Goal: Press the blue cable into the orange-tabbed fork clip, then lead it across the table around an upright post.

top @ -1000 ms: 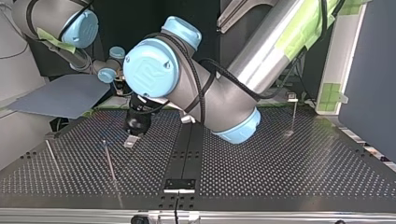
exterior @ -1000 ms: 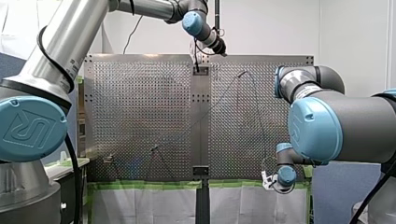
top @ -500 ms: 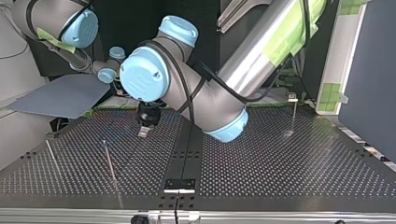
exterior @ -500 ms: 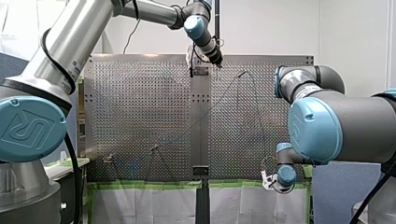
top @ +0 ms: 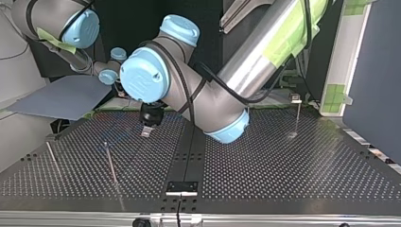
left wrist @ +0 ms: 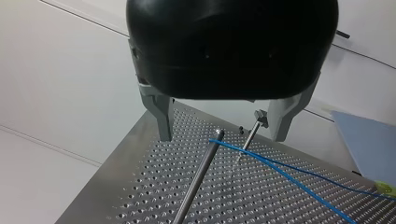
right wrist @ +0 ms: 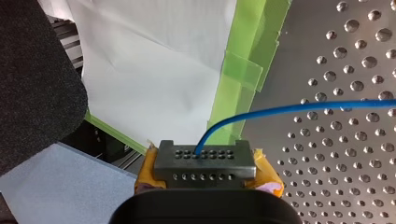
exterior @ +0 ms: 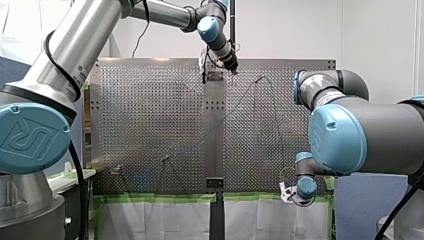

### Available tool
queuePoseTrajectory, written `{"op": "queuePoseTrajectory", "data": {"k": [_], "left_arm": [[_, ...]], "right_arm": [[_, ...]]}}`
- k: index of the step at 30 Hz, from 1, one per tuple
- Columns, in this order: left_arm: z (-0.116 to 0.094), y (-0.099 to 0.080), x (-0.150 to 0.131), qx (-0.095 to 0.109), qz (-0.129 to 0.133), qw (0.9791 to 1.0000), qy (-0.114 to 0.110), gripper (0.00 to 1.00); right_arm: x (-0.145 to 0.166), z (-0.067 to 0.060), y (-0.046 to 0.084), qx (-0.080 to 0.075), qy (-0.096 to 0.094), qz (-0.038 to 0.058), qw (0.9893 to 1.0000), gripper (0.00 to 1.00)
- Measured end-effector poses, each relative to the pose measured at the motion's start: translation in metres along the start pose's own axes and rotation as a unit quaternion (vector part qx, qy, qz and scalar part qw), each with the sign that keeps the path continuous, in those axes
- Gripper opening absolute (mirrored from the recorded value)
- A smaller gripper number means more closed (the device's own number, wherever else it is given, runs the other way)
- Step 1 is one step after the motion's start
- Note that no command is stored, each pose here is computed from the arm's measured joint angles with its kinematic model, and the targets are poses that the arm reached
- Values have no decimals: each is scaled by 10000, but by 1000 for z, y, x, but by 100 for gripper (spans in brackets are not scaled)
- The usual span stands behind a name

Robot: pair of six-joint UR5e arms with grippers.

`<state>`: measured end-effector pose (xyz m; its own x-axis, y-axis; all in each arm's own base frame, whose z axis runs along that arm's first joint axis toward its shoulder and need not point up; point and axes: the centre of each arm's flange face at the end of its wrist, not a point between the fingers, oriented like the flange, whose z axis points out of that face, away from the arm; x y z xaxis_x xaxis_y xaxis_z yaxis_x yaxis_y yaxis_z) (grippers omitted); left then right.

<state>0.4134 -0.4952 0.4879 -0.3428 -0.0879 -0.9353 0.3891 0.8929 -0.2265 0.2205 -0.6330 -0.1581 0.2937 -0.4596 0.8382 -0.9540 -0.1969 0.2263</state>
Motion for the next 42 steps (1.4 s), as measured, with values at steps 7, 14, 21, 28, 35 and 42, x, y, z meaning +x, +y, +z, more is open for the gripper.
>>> {"op": "queuePoseTrajectory", "data": {"k": [7,14,21,28,35,42], "left_arm": [[-12,-7,-1,-112,-2,9999,-70,100],[-27,-6,-4,-188,-128,9994,-254,100],[-45,-4,-13,-82,-468,9976,-508,100],[-63,4,-22,-36,-858,9930,-807,100],[-79,16,-33,-29,-1137,9873,-1113,100],[-79,27,-28,-55,-1187,9850,-1253,100]], "right_arm": [[3,0,0,-1,8,-1,10000,0],[5,-1,1,3,13,0,10000,0],[6,-1,1,23,24,0,10000,0],[7,-1,1,25,31,1,10000,0],[8,-1,0,46,43,-1,10000,0],[10,-1,-2,61,60,-9,10000,0]]}}
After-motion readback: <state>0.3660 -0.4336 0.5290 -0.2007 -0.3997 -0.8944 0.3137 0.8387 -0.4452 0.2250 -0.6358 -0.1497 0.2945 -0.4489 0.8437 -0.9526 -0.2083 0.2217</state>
